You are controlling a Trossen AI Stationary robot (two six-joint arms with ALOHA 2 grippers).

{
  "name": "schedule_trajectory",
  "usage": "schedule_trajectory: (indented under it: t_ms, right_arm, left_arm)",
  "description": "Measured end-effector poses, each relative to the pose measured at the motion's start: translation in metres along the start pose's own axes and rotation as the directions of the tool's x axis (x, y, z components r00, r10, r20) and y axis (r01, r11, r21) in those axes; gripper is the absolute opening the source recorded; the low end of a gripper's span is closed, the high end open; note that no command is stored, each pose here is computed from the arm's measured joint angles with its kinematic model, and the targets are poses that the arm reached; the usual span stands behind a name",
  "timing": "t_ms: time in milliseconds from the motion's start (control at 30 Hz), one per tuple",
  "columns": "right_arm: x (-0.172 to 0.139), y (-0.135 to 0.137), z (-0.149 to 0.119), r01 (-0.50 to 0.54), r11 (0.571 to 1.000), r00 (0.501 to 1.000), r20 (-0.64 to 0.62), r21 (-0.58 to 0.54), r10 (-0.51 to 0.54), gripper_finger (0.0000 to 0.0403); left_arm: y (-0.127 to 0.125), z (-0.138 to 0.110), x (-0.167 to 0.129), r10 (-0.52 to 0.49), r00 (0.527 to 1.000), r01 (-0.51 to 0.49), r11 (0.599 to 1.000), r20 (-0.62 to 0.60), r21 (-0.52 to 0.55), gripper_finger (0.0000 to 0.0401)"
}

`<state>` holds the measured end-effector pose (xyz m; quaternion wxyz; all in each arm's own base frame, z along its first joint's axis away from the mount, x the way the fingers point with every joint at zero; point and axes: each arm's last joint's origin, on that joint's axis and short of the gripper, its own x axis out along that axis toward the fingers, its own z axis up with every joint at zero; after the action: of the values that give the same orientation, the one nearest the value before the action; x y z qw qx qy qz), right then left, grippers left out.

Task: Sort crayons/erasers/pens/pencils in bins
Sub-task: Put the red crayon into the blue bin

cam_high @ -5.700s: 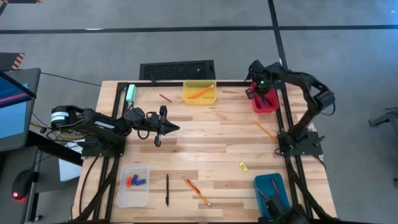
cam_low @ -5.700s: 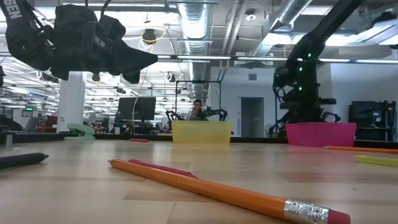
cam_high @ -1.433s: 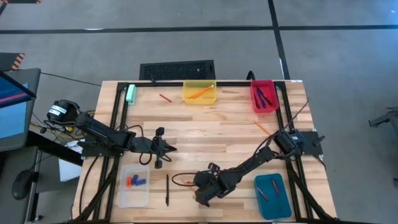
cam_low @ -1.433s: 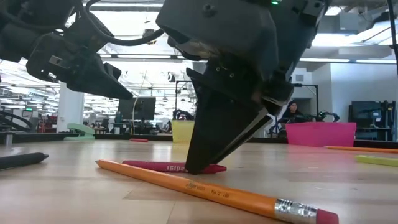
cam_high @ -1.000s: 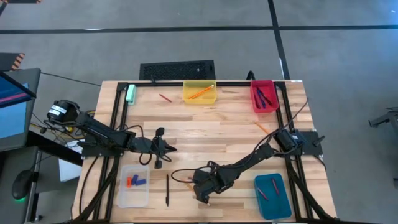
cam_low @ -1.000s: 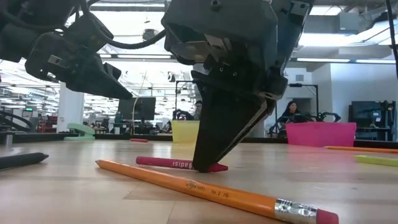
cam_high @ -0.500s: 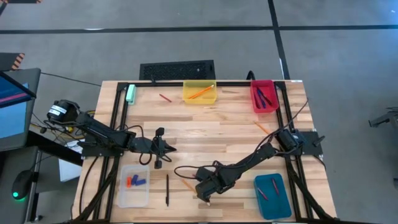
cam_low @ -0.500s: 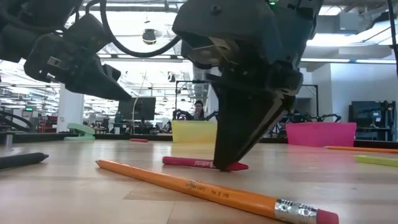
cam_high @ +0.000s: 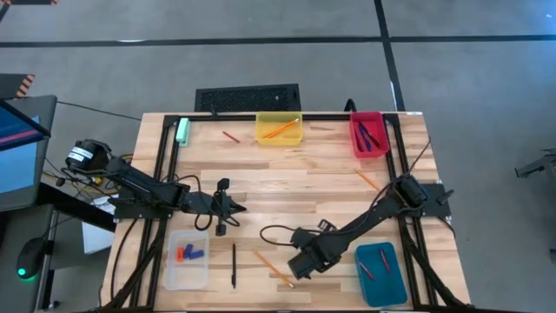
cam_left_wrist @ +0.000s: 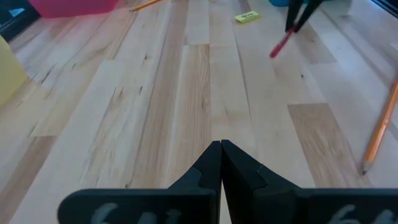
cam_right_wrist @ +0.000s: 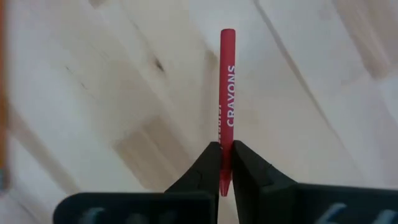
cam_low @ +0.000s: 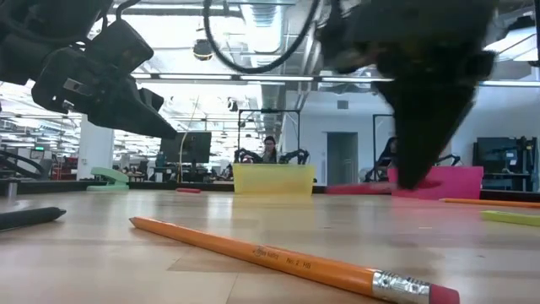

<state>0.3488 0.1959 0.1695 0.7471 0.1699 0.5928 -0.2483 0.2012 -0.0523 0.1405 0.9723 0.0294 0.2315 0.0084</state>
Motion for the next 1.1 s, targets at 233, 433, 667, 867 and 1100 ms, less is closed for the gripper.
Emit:
schedule_trajectory:
  t_ms: [233,433,667,867,1100]
  right_arm:
    - [-0.030,-0.001,-0.018,-0.027,0.998,1.000,0.008,0.057,0.027,0.0038]
    - [-0.070,-0.010,-0.050,-0.024,0.990,0.999,-0.043,0.136,0.030,0.0038]
    - [-0.112,-0.025,-0.103,0.028,0.972,0.986,-0.166,0.233,0.011,0.0038]
    - [-0.131,-0.034,-0.152,0.126,0.931,0.974,-0.219,0.343,-0.051,0.0038]
    - [-0.119,-0.029,-0.188,0.174,0.900,0.974,-0.206,0.400,-0.097,0.0029]
  left_arm:
    - [0.000,0.000,0.000,0.000,1.000,0.000,1.000,0.000,-0.007,0.0000]
    - [0.000,0.000,0.000,0.000,1.000,0.000,1.000,0.000,-0.007,0.0000]
    - [0.000,0.000,0.000,0.000,1.000,0.000,1.000,0.001,-0.007,0.0000]
    - [0.000,0.000,0.000,-0.001,1.000,0.001,1.000,0.005,-0.009,0.0000]
    - [0.000,0.001,0.000,-0.001,1.000,0.001,1.000,0.011,-0.011,0.0000]
